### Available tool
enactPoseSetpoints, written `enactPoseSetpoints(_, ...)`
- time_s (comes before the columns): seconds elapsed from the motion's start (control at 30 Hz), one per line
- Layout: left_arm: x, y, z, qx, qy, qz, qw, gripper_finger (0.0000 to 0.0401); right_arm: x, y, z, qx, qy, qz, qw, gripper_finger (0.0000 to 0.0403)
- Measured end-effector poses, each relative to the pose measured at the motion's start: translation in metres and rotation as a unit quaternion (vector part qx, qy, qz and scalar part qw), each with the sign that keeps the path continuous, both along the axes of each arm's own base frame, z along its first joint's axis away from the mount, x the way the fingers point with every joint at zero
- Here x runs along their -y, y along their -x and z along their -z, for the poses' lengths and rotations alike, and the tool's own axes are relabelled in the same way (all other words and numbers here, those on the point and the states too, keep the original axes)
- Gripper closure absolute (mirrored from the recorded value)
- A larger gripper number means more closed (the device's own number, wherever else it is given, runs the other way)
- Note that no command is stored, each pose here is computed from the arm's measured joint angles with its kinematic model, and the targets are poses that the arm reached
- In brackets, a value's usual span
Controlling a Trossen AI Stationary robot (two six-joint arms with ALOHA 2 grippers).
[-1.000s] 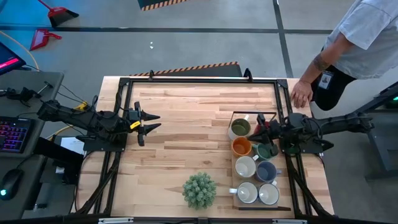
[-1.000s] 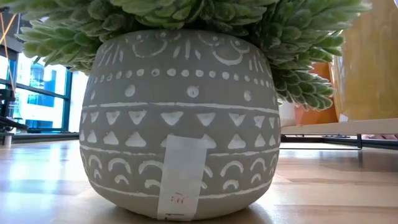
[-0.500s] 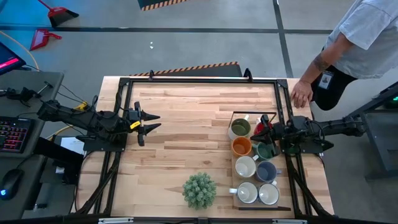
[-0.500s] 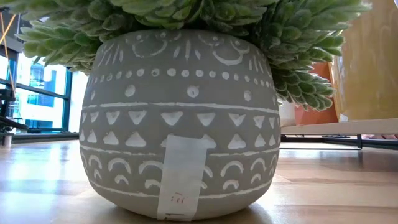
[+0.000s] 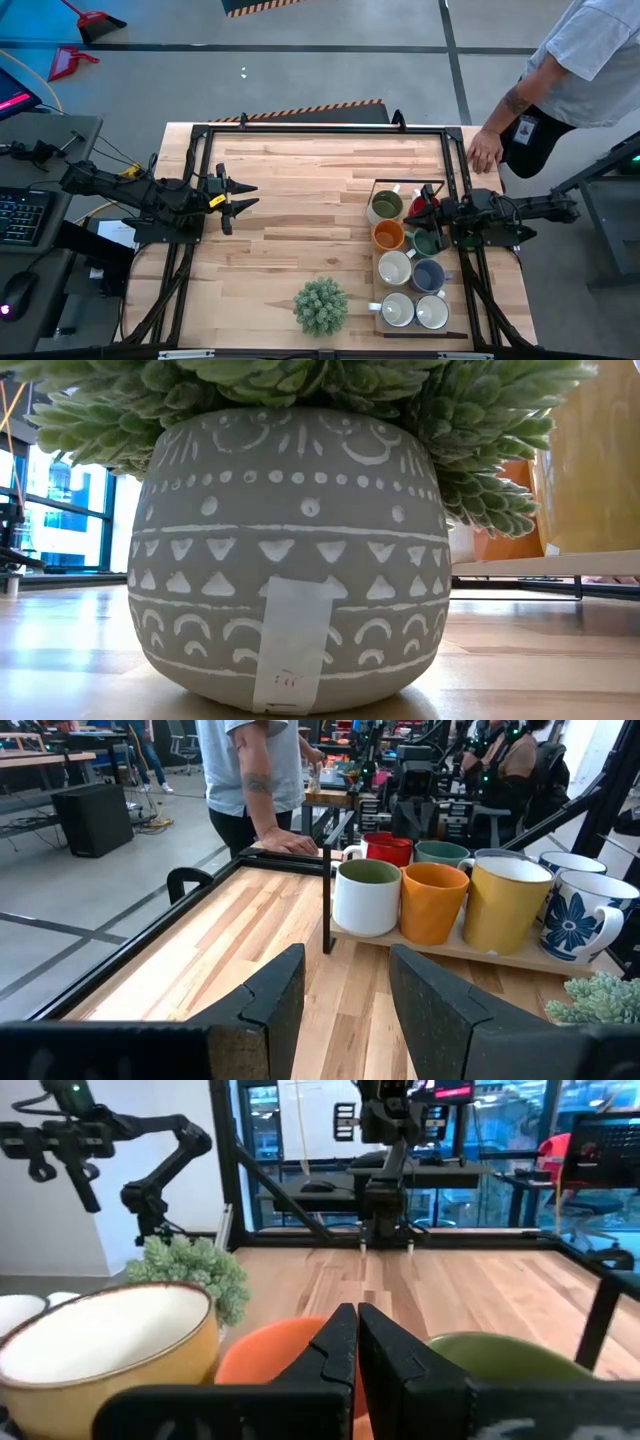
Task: Place coffee mugs
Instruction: Return to Home Position
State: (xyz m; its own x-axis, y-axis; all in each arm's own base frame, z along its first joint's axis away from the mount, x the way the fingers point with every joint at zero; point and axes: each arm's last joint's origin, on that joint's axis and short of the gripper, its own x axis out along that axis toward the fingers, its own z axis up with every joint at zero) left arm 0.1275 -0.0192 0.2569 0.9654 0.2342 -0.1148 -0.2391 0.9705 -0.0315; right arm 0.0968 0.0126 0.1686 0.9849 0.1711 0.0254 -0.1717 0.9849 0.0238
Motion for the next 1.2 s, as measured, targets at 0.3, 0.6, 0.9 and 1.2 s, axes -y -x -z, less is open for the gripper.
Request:
enactPoseSetpoints(0.3,0.0,0.0,0.0,0.0,0.0,0.0,1.0,0.0266,0.0014,-0.0017,0.0024,-0.02,-0.028,0.026,0.999,0.0403)
enactPoseSetpoints(0.6,0.0,0.0,-0.0001,0.0,0.0,0.0,1.0,0.0266,0.0014,-0.0019,0.0035,-0.025,-0.013,0.026,0.999,0.0403)
enactPoseSetpoints(0.9,0.0,0.0,0.0,0.0,0.0,0.0,1.0,0.0266,0.0013,-0.0019,0.0034,-0.024,-0.012,0.025,0.999,0.0403)
enactPoseSetpoints(1.2,-0.0001,0.001,0.001,0.001,0.0,0.0,1.0,0.0266,0.0013,-0.0019,0.0033,-0.024,-0.011,0.025,0.999,0.0403)
